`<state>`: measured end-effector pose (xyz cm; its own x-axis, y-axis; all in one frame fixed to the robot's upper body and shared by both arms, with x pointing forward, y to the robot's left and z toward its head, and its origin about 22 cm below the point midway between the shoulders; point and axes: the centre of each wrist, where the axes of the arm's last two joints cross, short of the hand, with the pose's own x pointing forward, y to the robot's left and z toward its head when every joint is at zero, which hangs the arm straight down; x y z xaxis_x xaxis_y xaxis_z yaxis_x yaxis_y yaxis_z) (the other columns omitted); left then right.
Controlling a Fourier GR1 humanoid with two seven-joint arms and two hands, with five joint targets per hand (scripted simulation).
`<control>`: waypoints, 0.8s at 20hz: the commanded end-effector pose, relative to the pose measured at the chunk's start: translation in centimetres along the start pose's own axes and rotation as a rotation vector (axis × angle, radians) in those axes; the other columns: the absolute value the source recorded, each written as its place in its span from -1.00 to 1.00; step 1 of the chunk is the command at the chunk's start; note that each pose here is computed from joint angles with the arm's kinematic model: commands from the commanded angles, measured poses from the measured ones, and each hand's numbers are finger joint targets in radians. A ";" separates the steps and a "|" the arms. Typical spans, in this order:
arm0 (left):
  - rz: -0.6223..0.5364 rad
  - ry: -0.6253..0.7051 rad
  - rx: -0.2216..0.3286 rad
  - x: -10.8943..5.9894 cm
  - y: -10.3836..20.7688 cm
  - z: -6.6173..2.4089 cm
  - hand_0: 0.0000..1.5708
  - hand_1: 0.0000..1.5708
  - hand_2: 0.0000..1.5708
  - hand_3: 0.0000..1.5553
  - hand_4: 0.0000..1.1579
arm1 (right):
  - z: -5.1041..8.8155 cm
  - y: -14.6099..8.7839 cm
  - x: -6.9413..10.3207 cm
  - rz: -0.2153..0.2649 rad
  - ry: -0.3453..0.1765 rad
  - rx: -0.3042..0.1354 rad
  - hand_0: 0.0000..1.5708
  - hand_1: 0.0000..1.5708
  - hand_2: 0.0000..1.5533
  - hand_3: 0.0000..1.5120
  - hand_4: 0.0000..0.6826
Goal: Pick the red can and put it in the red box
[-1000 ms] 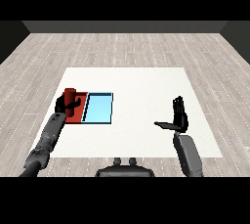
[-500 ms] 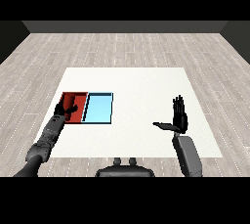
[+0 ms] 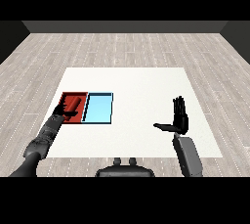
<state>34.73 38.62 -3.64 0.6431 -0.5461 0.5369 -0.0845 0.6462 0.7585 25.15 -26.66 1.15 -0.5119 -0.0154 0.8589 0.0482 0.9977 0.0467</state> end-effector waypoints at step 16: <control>0.821 -0.794 0.177 8.8 -1.3 1.83 -1.00 -1.00 -1.00 -1.00 -1.00 | 0.5 -0.1 0.6 -0.034 -0.027 0.048 -1.00 -1.00 -1.00 -1.00 -1.00</control>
<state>38.02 34.71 -0.57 -0.0245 -0.2969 0.9546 -0.4574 0.8524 0.2534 24.25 -26.31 1.42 -0.5324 -0.0496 0.8450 0.0015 0.9982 0.0595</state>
